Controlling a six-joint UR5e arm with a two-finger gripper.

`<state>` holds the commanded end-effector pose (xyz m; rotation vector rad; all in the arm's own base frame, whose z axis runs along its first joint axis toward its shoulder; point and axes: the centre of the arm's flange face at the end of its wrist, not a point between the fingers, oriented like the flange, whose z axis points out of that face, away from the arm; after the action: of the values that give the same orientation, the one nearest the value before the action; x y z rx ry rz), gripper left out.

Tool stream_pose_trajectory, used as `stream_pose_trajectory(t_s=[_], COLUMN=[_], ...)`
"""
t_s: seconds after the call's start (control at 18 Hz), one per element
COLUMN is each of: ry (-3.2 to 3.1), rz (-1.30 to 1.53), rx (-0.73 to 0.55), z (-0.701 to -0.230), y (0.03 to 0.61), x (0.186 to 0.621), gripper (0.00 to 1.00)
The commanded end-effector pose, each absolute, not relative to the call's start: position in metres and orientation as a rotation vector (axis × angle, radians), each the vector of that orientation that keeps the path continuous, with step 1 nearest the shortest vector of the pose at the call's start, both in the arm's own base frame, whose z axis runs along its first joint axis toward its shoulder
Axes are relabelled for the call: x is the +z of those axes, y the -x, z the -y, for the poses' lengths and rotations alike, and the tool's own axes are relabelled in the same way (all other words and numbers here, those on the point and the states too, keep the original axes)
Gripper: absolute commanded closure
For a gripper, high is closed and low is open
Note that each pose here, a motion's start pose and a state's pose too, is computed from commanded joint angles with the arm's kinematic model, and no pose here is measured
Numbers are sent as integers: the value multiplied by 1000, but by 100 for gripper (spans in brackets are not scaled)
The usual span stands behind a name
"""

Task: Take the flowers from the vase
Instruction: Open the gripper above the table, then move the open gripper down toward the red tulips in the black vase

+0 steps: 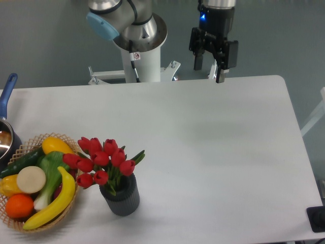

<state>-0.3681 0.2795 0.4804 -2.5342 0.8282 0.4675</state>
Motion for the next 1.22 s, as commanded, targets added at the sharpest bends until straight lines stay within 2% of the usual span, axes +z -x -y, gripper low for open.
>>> stream_pose_trajectory(t_s=[0.33,1.0,1.22], ry=[2560,2470,2405], rz=[-839,-453,-409], rx=[489,285,245], z=[-279,-300,-304], y=[363,357,351], x=[487,471,455], gripper=[0,0,0])
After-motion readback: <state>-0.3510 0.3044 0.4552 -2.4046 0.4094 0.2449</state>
